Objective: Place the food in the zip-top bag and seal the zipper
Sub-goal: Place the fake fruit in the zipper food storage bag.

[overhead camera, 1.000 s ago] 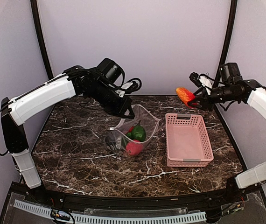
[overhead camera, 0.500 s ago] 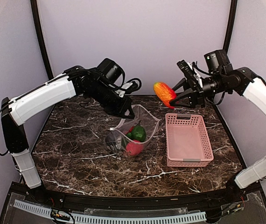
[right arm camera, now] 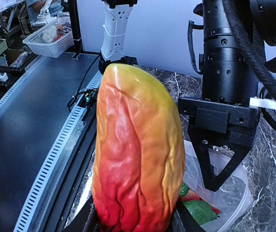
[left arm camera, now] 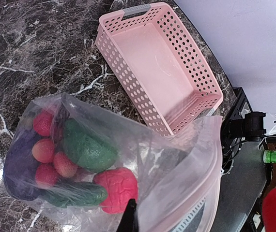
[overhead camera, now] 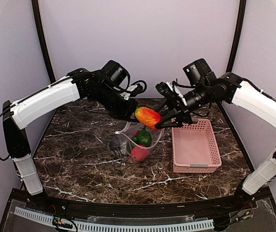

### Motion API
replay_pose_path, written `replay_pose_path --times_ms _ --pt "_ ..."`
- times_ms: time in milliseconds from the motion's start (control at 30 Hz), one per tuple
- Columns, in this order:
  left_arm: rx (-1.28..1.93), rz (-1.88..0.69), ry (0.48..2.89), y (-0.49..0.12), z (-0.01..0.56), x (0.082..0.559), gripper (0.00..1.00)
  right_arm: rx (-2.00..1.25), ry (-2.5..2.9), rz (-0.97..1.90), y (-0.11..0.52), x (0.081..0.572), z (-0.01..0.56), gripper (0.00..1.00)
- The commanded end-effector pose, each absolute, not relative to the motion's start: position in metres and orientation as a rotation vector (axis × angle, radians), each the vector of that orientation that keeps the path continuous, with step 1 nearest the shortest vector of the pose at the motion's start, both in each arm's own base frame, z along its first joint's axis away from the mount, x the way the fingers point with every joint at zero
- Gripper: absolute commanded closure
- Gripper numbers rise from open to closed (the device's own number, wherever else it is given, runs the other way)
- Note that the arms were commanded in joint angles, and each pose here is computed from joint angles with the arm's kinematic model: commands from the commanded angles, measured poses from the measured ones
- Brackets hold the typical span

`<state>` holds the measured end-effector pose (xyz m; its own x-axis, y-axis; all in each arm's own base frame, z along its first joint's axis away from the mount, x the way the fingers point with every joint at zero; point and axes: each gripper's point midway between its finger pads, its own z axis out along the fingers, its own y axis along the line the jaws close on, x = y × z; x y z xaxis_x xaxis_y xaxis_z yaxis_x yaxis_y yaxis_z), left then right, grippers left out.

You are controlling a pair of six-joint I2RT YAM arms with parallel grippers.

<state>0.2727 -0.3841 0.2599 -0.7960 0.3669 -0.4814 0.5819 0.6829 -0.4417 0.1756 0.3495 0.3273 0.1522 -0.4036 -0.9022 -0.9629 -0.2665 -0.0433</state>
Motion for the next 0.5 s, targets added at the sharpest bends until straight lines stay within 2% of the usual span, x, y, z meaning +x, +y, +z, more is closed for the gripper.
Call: replay_pose_path --times_ms 0,233,467 --pt "0.721 -0.841 2.535 -0.382 0.265 0.277 0.99 -1.778 1.243 0.928 0.365 0.200 0.328 0.62" --pt "0.721 -0.835 2.528 -0.378 0.267 0.279 0.99 -1.766 1.278 0.821 0.381 0.224 0.315 0.62" --pt "0.715 -0.823 2.525 -0.375 0.269 0.281 0.99 -1.749 1.324 0.751 0.384 0.239 0.300 0.56"
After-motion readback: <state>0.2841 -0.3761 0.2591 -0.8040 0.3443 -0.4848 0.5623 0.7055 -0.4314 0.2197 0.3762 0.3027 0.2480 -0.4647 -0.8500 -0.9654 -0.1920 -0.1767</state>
